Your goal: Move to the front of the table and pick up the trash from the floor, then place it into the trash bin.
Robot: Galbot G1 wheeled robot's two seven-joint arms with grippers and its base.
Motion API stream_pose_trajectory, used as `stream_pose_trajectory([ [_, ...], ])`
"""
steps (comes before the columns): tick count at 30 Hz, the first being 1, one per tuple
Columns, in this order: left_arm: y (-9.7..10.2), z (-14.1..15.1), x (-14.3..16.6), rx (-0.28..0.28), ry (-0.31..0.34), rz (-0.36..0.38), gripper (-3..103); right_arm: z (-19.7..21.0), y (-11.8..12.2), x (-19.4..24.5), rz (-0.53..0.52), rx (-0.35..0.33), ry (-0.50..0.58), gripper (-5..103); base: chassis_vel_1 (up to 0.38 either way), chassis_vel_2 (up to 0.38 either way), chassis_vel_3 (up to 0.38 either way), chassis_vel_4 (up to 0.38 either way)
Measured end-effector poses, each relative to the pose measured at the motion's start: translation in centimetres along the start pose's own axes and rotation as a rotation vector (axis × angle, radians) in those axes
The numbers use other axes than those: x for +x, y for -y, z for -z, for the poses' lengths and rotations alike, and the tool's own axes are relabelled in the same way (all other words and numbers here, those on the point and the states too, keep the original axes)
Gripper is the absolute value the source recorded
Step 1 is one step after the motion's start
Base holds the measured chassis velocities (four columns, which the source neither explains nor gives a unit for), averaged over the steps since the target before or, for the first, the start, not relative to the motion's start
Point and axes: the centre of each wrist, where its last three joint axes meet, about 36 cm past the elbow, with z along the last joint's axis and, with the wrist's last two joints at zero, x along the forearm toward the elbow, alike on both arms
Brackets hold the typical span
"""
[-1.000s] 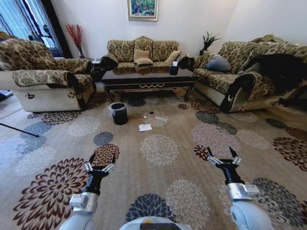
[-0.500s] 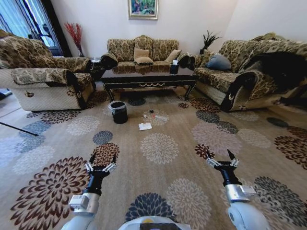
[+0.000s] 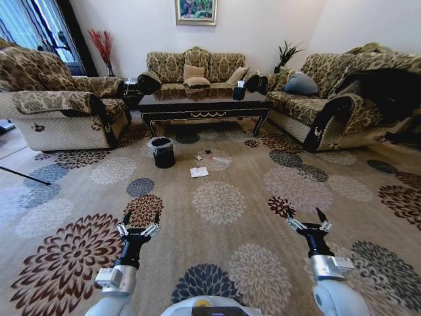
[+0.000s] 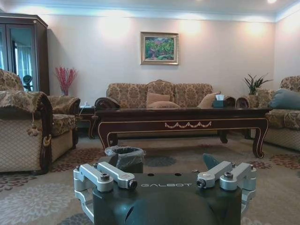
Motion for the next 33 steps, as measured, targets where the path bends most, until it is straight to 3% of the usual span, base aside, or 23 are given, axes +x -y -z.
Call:
stream_pose_trajectory([
  [17, -0.3, -0.5, 0.0, -0.009, 0.030, 0.001, 100, -0.6, -0.3, 0.6, 0.078, -0.002, 0.065, 100, 0.000, 0.000, 0.000, 0.000],
  [22, -0.8, -1.0, -0.5, -0.018, 0.038, 0.013, 100, -0.9, -0.2, 0.9, 0.172, -0.024, 0.107, 100, 0.000, 0.000, 0.000, 0.000],
  [33, -3.5, -2.2, -1.7, -0.032, 0.032, 0.087, 100, -2.7, -0.8, 1.6, 0.257, -0.056, 0.100, 100, 0.000, 0.000, 0.000, 0.000],
])
